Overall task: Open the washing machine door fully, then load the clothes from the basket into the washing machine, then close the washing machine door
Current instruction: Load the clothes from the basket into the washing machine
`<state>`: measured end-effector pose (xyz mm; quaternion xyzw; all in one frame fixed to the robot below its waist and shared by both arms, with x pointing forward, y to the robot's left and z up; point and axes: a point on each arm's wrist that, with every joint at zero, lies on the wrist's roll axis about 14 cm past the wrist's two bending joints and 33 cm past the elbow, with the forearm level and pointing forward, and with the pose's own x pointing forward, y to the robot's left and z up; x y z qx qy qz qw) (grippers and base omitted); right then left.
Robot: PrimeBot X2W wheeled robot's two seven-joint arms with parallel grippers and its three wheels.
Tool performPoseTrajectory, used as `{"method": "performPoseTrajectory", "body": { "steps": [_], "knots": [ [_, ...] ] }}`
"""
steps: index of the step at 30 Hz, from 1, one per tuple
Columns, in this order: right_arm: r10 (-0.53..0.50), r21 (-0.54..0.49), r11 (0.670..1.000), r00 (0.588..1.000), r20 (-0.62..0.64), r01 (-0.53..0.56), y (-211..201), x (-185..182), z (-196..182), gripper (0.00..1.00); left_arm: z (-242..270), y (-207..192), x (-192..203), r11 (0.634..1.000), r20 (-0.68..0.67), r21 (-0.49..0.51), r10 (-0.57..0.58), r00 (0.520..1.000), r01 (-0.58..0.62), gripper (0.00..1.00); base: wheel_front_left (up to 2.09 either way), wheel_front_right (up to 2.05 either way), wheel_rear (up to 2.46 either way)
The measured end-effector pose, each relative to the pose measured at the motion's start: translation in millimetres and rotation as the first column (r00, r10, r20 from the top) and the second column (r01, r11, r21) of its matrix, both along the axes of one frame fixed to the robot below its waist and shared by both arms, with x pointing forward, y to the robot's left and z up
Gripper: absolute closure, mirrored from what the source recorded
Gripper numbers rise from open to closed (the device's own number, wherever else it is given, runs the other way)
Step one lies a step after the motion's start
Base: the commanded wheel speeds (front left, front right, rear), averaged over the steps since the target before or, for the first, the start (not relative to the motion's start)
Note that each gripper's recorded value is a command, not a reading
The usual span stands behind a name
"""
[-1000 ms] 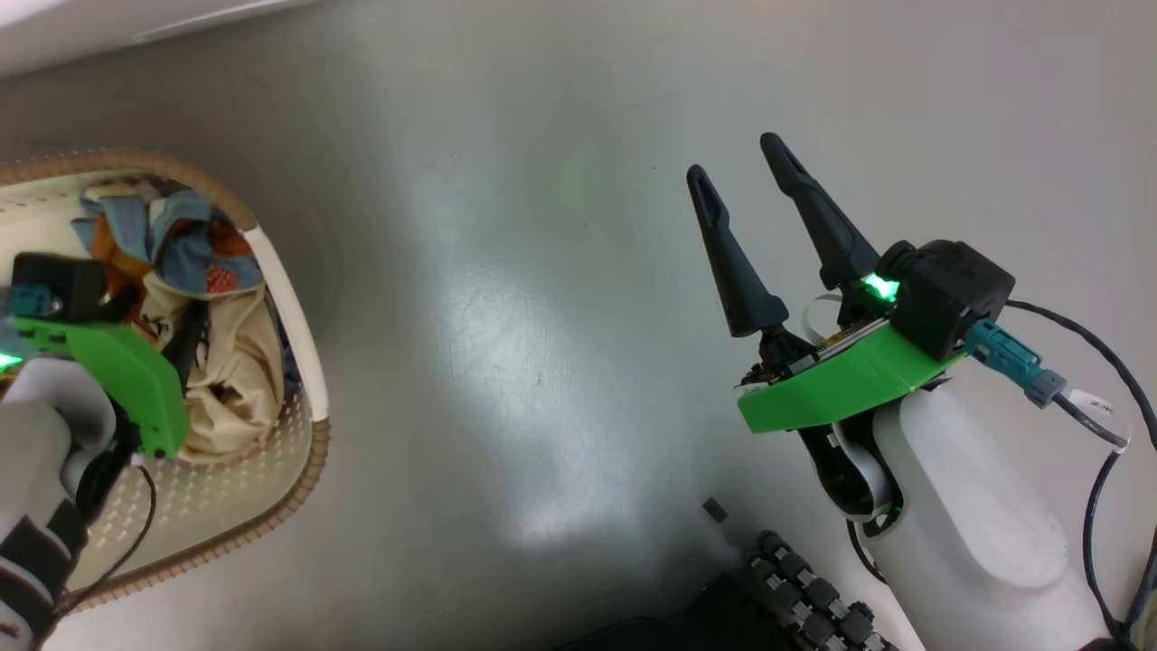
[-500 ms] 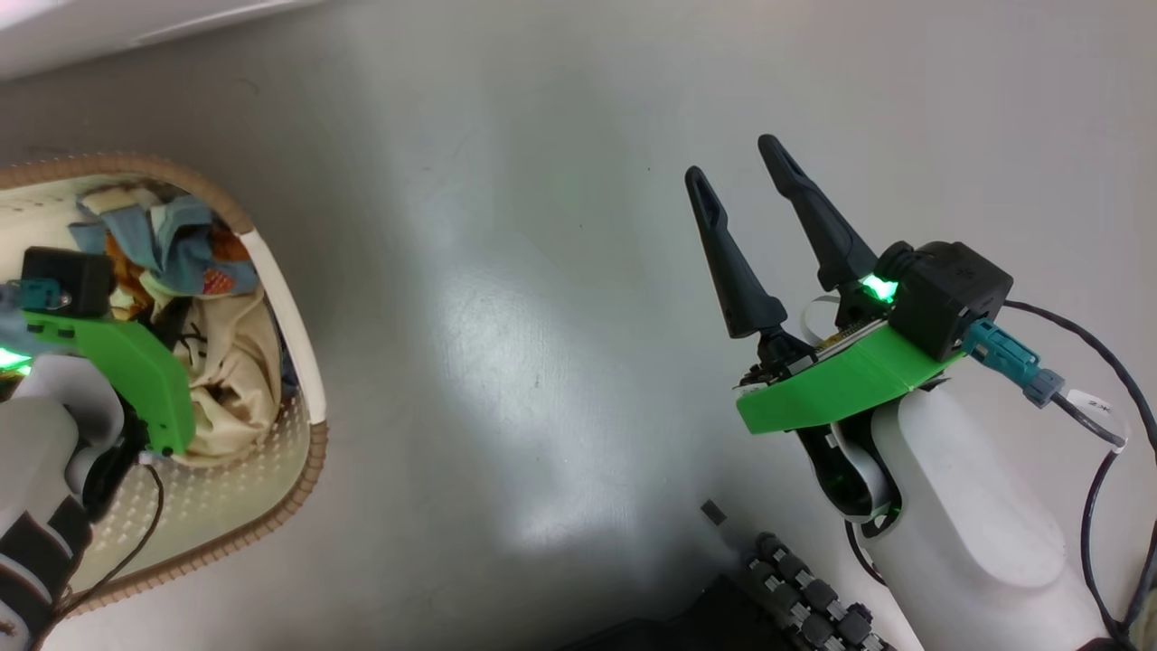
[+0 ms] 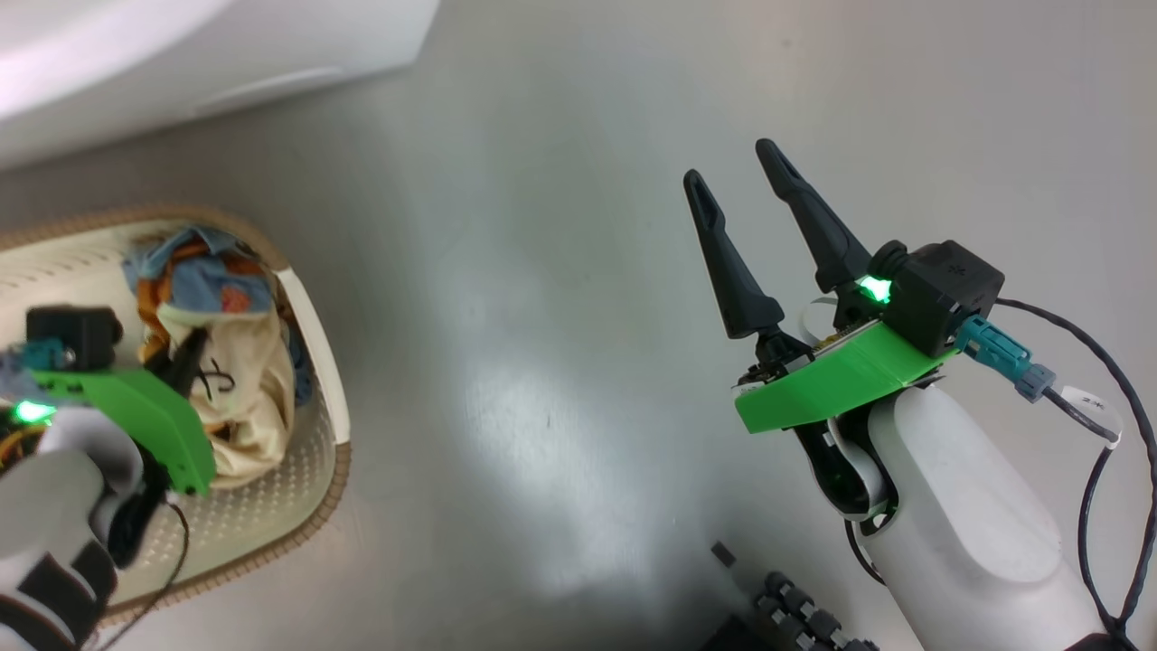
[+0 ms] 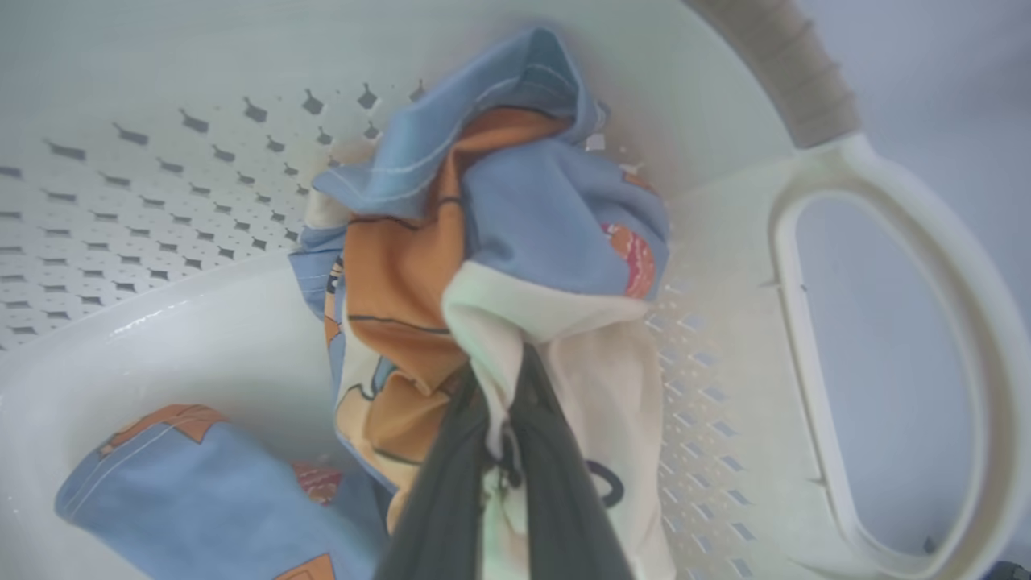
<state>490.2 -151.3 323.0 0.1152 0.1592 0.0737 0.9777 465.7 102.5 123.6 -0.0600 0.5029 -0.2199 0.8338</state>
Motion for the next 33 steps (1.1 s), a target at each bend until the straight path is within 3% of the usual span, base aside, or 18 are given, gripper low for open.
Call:
{"method": "performPoseTrajectory", "body": {
  "steps": [17,22,33],
  "knots": [
    [-0.027,0.014,1.000,0.991,0.129,0.025,-3,-13,76,0.00,94,-4,-5,0.996,0.157,-0.074,0.064,0.986,-0.053,1.00,0.00,0.00,0.00],
    [-0.038,0.021,0.999,0.987,0.156,0.035,-4,-26,94,0.00,132,-4,3,0.989,0.236,-0.117,0.118,0.965,-0.093,1.00,0.00,0.00,0.00],
    [-0.045,0.036,0.999,0.978,0.205,0.038,-10,-58,126,0.00,198,7,-21,0.968,0.362,-0.191,0.222,0.905,-0.161,1.00,0.00,0.00,0.00]
  ]
}}
